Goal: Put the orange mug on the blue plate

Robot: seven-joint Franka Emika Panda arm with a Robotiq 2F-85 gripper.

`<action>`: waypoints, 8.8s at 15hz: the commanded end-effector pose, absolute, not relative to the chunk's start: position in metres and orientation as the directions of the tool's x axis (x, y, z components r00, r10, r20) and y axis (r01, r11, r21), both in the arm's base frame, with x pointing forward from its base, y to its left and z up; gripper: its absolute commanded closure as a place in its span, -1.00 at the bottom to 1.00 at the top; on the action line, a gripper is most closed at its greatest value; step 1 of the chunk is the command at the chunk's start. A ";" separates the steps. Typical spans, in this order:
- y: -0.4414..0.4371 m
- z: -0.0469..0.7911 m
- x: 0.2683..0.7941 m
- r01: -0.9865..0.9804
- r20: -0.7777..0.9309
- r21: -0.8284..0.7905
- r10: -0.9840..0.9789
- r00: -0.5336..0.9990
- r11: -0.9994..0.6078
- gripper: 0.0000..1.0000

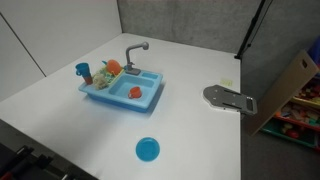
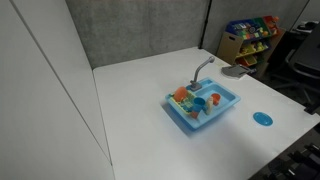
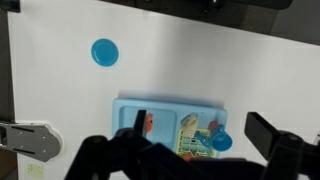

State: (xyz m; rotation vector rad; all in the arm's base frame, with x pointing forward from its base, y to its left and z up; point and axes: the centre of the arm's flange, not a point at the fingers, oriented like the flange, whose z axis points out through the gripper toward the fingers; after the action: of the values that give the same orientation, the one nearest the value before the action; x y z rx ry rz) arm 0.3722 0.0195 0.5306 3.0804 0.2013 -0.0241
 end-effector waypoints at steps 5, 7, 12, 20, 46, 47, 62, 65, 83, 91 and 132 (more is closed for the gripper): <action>0.004 0.502 0.421 0.009 -0.013 0.072 0.008 1.000 -0.997 -1.00; -0.002 0.492 0.432 -0.025 -0.019 0.076 -0.027 0.999 -0.997 -1.00; -0.015 0.473 0.463 -0.094 -0.030 0.091 -0.097 0.995 -0.991 -1.00; -0.028 0.461 0.510 -0.165 -0.022 0.091 -0.167 0.986 -0.982 -1.00; -0.058 0.332 0.563 -0.205 -0.080 0.071 -0.211 0.974 -0.976 -1.00; -0.059 0.333 0.563 -0.206 -0.079 0.071 -0.212 0.974 -0.976 -1.00; -0.061 0.248 0.599 -0.208 -0.072 0.061 -0.212 0.975 -0.976 -1.00; -0.066 0.223 0.614 -0.214 -0.093 0.082 -0.221 0.971 -0.973 -1.00; -0.065 0.124 0.636 -0.225 -0.071 0.102 -0.233 0.970 -0.969 -1.00; -0.059 0.114 0.645 -0.266 0.007 0.087 -0.266 0.964 -0.960 -1.00; -0.035 0.160 0.640 -0.308 0.065 0.145 -0.302 0.951 -0.940 0.95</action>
State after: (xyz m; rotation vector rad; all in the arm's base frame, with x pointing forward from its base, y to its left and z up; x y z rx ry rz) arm 0.6447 -0.0370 0.1270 2.9528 -0.4588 0.0457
